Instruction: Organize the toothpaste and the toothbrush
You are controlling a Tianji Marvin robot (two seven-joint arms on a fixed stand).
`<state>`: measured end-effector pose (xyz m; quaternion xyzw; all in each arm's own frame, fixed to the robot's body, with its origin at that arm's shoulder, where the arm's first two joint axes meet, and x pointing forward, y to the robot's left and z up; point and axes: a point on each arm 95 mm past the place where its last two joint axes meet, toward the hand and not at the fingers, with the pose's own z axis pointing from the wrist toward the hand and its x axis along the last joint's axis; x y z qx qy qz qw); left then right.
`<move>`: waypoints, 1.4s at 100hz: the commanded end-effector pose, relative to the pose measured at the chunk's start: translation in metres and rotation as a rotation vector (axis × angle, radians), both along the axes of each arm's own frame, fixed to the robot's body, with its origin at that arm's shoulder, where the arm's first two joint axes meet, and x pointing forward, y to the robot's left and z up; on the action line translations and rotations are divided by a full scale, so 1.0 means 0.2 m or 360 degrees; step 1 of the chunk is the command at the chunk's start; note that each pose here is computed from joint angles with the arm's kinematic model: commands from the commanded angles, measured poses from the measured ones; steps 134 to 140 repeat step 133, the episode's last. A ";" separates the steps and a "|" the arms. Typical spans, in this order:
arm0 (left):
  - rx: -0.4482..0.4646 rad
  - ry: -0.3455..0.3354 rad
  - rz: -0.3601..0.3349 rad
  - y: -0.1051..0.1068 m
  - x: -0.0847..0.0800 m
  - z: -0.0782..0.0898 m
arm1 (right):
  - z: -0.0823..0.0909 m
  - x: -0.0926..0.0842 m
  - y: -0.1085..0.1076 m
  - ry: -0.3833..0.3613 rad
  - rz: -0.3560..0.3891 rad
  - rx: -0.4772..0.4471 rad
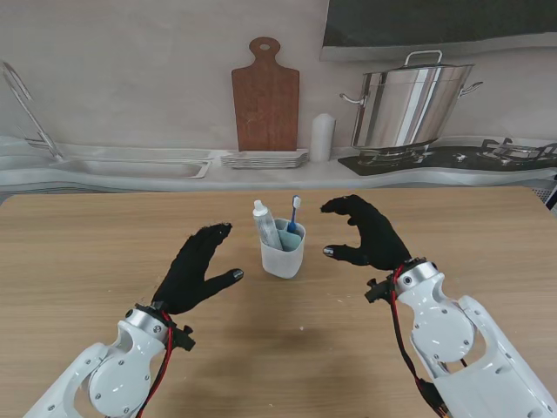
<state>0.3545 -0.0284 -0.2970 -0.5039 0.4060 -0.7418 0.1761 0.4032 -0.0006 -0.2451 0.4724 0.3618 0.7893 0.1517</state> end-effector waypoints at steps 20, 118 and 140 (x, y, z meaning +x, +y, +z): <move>-0.0113 0.0083 0.0028 -0.06 0.03 -0.02 | -0.09 -0.10 -0.03 0.0122 0.0059 0.0015; -0.0102 0.0119 0.0059 -0.05 -0.04 -0.03 | -0.22 -0.28 -0.10 0.0196 -0.0130 0.0165; -0.0095 0.0122 0.0054 -0.06 -0.04 -0.04 | -0.25 -0.29 -0.12 0.0221 -0.0158 0.0162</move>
